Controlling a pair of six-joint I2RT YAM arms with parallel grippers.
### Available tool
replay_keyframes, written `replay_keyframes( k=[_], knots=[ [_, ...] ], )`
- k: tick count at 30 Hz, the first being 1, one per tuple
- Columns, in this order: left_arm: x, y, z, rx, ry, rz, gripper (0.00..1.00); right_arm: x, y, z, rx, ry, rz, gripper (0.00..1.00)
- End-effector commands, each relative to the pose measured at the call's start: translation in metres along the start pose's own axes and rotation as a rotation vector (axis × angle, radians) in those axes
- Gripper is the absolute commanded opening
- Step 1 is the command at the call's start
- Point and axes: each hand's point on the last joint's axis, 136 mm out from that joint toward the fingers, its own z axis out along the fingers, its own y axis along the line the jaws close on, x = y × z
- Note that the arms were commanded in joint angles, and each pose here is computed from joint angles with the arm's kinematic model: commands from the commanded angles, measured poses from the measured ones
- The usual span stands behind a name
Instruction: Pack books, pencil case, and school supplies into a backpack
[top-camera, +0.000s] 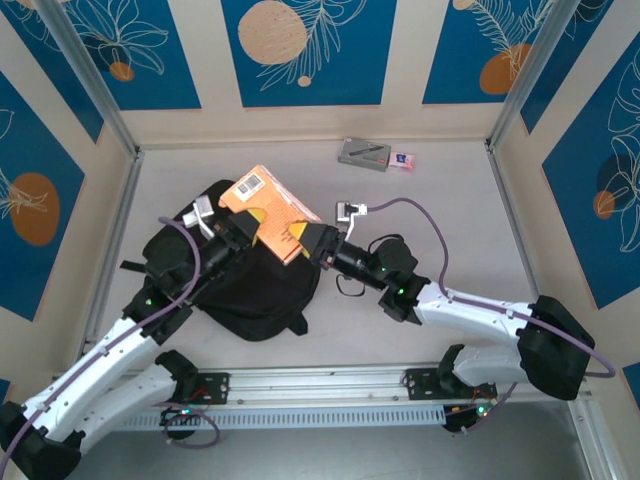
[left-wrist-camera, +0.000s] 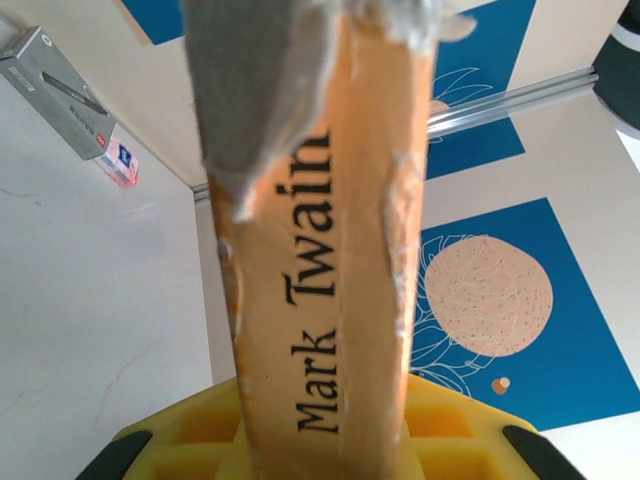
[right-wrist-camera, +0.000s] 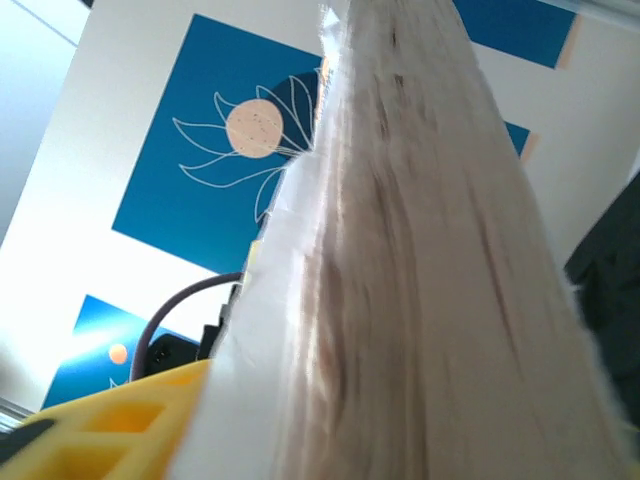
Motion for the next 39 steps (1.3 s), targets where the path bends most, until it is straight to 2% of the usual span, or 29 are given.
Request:
replay_keyframes(
  k=[1, 4, 16, 20, 26, 28, 32, 39],
  knots=[
    [-0.004, -0.02, -0.008, 0.077, -0.03, -0.003, 0.0, -0.02, 0.025, 0.004, -0.086, -0.088, -0.018, 0.38],
    [-0.003, -0.018, -0.012, 0.07, -0.035, 0.0, 0.0, -0.027, 0.025, 0.001, -0.082, -0.117, -0.025, 0.34],
    [0.001, -0.011, -0.014, 0.045, -0.028, 0.014, 0.0, -0.042, 0.027, -0.008, -0.074, -0.16, -0.036, 0.37],
    [0.004, -0.007, -0.011, 0.027, -0.015, 0.018, 0.0, -0.038, 0.027, -0.005, -0.073, -0.13, -0.03, 0.23],
    [0.009, 0.0, -0.007, 0.001, 0.0, 0.032, 0.0, -0.034, 0.022, -0.006, -0.057, -0.108, -0.009, 0.14],
    [0.009, 0.002, -0.007, -0.006, -0.003, 0.036, 0.0, -0.032, 0.02, -0.007, -0.049, -0.102, 0.005, 0.16],
    [0.009, 0.004, -0.006, -0.015, -0.006, 0.046, 0.0, -0.029, 0.017, -0.009, -0.037, -0.094, 0.018, 0.29],
    [0.013, 0.008, -0.003, -0.031, 0.007, 0.052, 0.0, -0.027, 0.014, -0.01, -0.027, -0.077, 0.024, 0.34]
  ],
)
